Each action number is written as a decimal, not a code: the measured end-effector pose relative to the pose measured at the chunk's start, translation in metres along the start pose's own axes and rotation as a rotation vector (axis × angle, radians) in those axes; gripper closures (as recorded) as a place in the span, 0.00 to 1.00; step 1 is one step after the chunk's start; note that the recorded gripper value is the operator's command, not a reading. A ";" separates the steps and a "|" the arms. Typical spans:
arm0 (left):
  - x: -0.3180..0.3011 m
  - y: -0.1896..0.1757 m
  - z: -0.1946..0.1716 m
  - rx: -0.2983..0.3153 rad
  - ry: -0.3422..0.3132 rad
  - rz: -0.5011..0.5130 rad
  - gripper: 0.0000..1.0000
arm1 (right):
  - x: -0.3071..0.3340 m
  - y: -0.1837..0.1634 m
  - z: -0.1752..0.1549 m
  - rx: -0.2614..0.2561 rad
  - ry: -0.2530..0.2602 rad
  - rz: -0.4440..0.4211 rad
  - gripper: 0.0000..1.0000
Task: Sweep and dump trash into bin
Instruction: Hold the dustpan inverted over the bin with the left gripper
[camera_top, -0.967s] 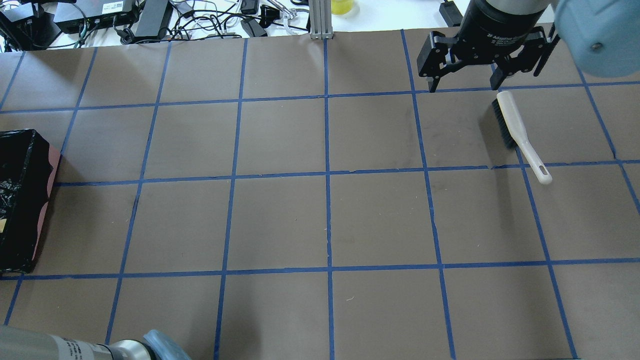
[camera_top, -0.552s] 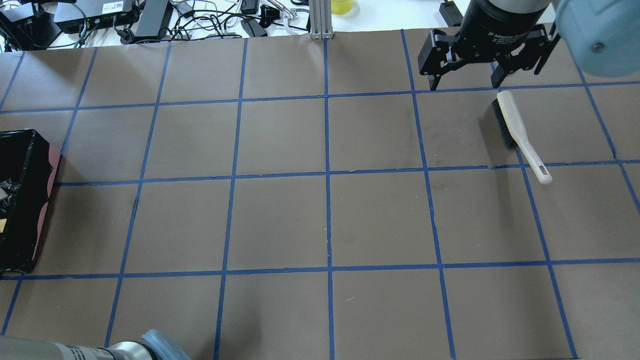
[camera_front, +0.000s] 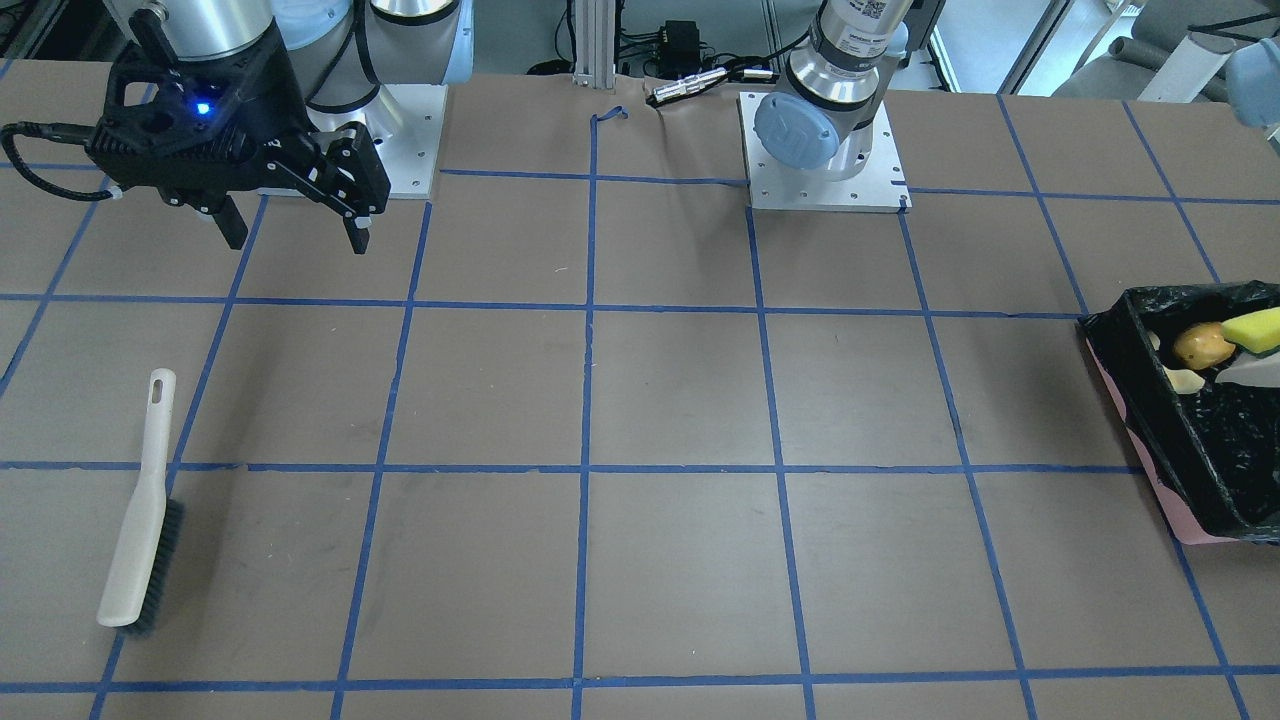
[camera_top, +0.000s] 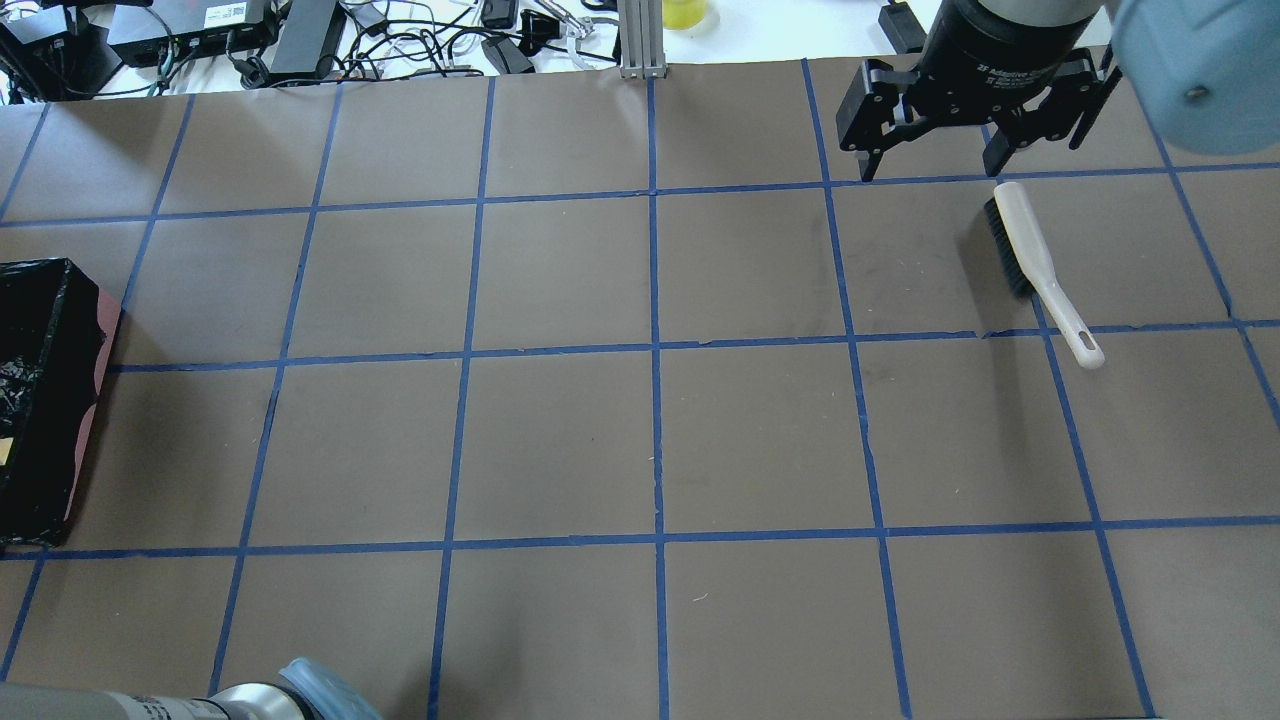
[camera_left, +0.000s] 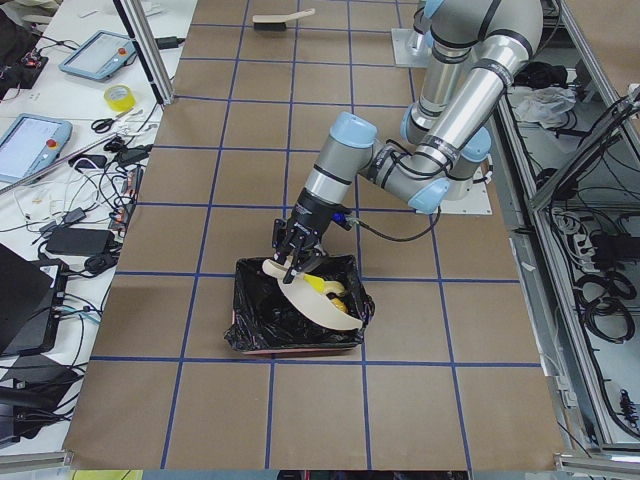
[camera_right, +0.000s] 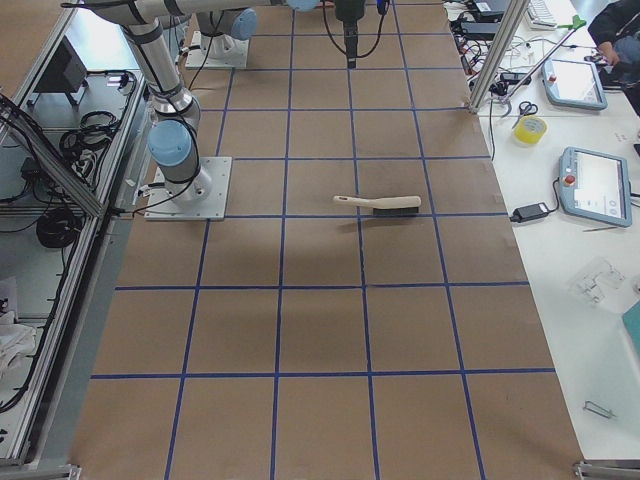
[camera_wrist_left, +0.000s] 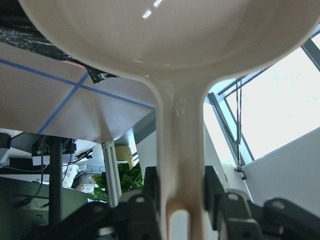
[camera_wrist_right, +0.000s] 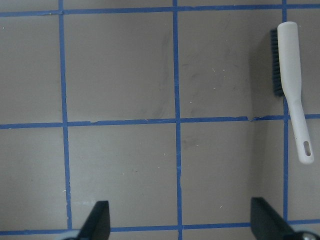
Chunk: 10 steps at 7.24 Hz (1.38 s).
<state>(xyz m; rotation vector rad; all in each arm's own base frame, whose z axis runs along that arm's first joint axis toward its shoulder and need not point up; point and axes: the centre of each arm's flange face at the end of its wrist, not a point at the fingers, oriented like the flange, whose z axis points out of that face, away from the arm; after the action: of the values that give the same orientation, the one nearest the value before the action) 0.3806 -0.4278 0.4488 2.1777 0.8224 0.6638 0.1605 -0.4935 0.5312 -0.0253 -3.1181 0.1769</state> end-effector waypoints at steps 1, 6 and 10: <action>0.001 -0.001 -0.001 -0.009 0.004 -0.013 1.00 | 0.000 0.000 0.000 -0.001 0.000 0.000 0.00; 0.003 0.010 0.003 0.071 -0.027 -0.016 1.00 | 0.000 0.001 0.000 -0.002 0.001 -0.001 0.00; -0.011 0.097 -0.007 0.414 -0.222 -0.120 1.00 | 0.000 0.001 -0.001 -0.002 -0.001 -0.001 0.00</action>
<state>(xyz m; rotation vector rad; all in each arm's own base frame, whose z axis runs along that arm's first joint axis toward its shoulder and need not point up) 0.4028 -0.4861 0.5239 2.4861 1.0295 0.1948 0.1608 -0.4924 0.5319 -0.0236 -3.1188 0.1746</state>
